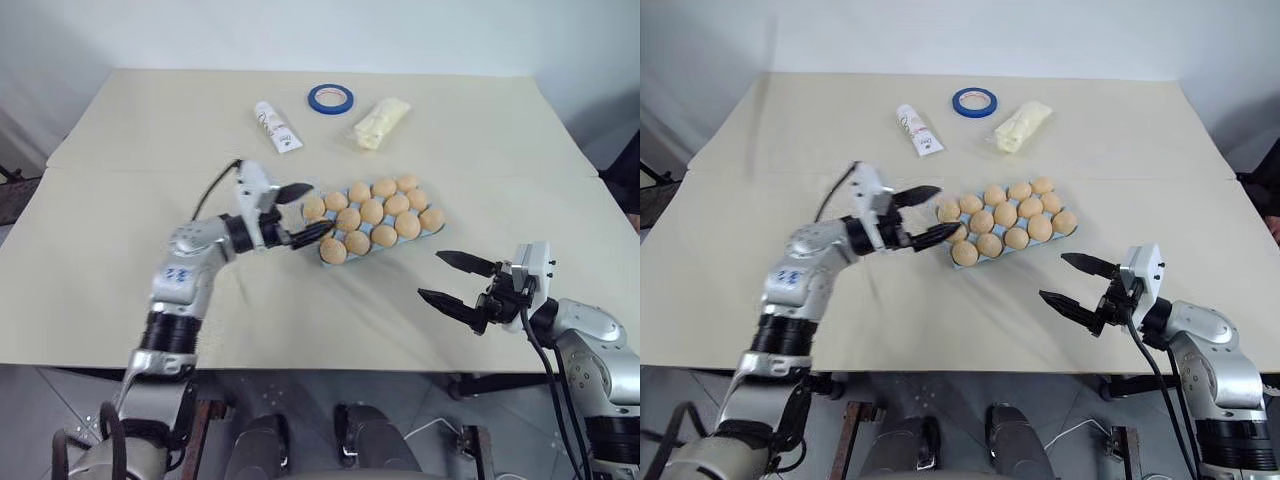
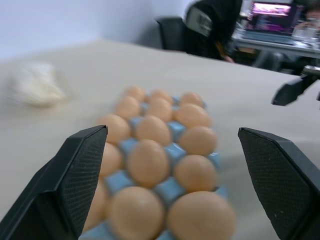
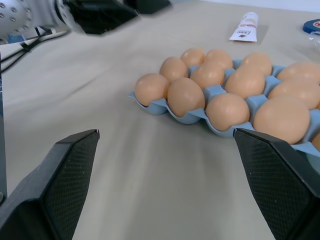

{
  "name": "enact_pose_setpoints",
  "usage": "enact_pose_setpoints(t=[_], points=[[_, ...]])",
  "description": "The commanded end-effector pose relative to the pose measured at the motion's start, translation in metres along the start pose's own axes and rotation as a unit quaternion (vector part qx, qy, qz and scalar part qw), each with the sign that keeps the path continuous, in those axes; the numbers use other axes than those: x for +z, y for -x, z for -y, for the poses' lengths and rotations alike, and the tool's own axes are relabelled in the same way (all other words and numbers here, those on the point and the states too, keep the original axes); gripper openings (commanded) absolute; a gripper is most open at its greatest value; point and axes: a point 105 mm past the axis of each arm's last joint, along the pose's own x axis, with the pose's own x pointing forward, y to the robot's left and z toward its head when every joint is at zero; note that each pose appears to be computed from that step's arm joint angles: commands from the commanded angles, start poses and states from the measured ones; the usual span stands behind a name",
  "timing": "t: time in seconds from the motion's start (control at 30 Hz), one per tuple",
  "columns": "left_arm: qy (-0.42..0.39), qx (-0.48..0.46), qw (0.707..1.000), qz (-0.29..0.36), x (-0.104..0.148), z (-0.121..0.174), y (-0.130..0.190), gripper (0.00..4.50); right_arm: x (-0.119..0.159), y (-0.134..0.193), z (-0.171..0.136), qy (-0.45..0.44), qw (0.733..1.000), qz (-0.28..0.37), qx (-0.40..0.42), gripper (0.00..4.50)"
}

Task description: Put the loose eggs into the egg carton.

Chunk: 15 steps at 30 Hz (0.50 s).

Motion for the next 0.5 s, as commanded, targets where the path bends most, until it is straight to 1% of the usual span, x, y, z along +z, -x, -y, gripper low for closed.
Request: enact_pose_setpoints(t=[0.03,0.17,0.23,0.33,0.5], points=[[0.018,0.011,1.0,-0.013,0.0,-0.001,0.035,4.45,0.013,0.003,0.001,0.023,1.0,0.017,0.003,4.5],[0.032,0.038,0.997,-0.061,-0.014,0.0,0.073,4.45,0.013,-0.001,0.003,0.023,1.0,0.016,0.014,4.5],[0.034,0.042,0.996,-0.072,-0.018,0.002,0.087,4.45,0.013,-0.004,0.004,0.023,0.999,0.017,0.02,4.5],[0.03,0.047,0.995,-0.076,-0.021,0.004,0.097,4.45,0.012,-0.009,0.006,0.023,0.999,0.014,0.034,4.5],[0.022,0.039,0.995,-0.088,-0.027,0.009,0.104,4.45,0.013,-0.017,0.01,0.026,0.998,0.016,0.047,4.5]])
